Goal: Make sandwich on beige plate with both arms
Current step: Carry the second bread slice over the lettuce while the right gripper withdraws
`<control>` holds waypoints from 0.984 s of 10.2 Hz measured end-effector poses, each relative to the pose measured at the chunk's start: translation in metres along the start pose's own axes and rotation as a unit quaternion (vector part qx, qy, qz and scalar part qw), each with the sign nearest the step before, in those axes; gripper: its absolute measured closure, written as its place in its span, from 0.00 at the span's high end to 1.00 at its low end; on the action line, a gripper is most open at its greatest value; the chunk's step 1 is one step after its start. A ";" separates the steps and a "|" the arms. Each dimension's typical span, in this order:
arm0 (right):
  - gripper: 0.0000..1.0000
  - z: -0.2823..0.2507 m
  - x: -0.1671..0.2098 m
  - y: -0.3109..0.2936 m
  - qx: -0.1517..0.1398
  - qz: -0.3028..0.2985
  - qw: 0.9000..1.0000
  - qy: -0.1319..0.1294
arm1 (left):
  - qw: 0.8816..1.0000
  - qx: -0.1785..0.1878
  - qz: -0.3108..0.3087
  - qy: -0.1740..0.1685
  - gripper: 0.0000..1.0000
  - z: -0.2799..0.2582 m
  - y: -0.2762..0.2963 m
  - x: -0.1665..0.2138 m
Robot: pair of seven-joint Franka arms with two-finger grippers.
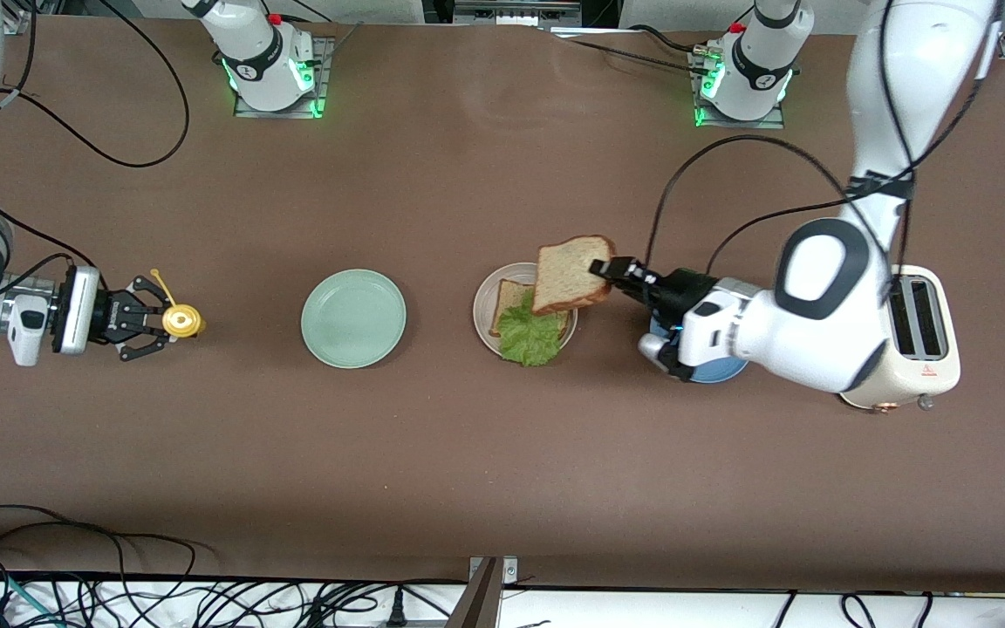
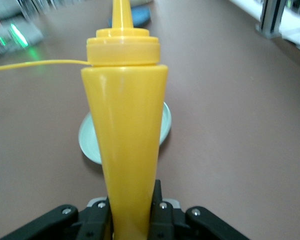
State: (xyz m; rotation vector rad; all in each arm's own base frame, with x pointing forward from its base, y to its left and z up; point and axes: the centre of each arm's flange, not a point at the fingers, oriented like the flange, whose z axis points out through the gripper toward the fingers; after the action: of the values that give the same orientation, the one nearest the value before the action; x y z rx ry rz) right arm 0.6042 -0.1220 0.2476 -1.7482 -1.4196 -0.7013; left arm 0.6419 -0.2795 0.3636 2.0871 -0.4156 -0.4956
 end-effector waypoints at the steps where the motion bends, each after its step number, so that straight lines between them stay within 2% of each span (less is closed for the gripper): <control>1: 0.26 0.007 -0.031 -0.009 0.004 -0.004 0.999 0.038 | 1.000 0.006 0.015 0.000 0.09 0.030 0.000 0.010; 4: 0.26 0.015 -0.095 -0.029 0.012 -0.038 0.993 0.111 | 0.998 0.015 0.054 -0.015 0.09 0.105 -0.030 0.025; 6: 0.26 0.020 -0.127 -0.036 0.001 -0.066 0.987 0.149 | 0.996 0.022 0.088 0.000 0.09 0.118 -0.073 0.032; 9: 0.26 0.042 -0.167 -0.043 -0.009 -0.086 0.980 0.178 | 0.994 0.021 0.110 0.005 0.09 0.133 -0.121 0.037; 10: 0.26 0.049 -0.178 -0.045 -0.013 -0.090 0.979 0.185 | 0.993 0.021 0.113 0.006 0.17 0.131 -0.120 0.037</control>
State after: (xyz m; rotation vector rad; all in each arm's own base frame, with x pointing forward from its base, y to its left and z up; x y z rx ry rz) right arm 0.5173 -0.1761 0.0875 -1.4258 -1.3194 -1.0836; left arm 0.6209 -0.3282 0.1895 2.0512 -0.6516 -0.3433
